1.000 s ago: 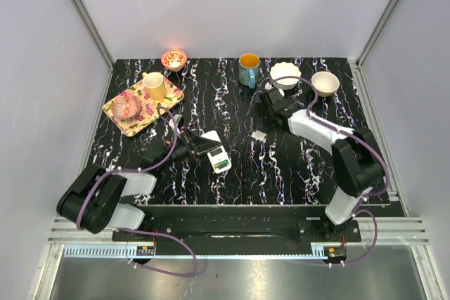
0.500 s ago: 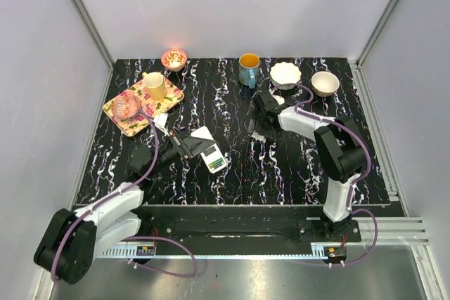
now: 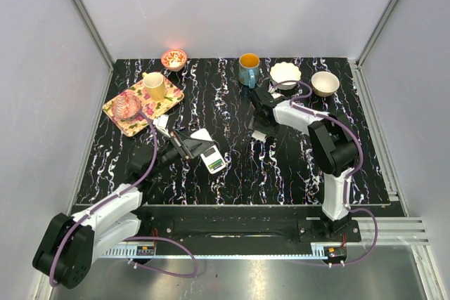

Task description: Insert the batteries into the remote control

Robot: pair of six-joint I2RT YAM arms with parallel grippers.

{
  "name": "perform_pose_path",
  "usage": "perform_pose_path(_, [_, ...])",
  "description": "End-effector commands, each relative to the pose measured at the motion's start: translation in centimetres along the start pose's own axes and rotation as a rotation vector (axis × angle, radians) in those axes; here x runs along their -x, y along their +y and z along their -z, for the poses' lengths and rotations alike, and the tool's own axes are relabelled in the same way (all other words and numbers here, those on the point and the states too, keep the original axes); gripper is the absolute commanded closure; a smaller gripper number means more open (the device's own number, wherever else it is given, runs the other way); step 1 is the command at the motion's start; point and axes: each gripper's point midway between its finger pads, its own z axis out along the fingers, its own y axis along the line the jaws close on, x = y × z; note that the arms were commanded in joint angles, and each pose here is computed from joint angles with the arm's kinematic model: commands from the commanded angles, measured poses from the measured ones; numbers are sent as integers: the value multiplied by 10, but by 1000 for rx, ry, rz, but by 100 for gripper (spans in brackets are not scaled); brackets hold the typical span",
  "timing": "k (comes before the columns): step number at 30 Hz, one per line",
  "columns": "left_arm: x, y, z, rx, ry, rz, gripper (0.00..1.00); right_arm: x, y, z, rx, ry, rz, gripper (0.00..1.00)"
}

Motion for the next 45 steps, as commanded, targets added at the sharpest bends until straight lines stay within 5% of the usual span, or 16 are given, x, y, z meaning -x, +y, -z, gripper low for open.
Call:
perform_pose_path(1, [9,-21,2,-67,-39,-55,100,-40,-30,-21,-144,102,12,34])
perform_pose_path(7, [7,-22,5,-69,-40,-55,100,-48,-28,-20,-165,109,44,36])
perform_pose_path(12, [4,-20,8,-62,-31,-52,100,-57,-25,-21,-154,141,-16,53])
perform_pose_path(19, [3,-23,11,-69,-35,-48,100,-40,-4,-8,-54,103,-292,66])
perform_pose_path(24, [4,-24,11,-70,-36,-41,100,-18,-12,7,-17,27,-537,65])
perform_pose_path(30, [5,-23,11,-61,-43,-28,100,-7,-11,3,-39,11,-656,51])
perform_pose_path(36, [5,-23,12,-57,-48,-33,100,-17,-15,-3,-116,70,-557,29])
perform_pose_path(42, [6,-21,13,-47,-56,-33,100,-8,-22,10,-121,29,-444,25])
perform_pose_path(45, [7,-23,13,-45,-57,-40,100,12,-11,29,-66,-14,-259,23])
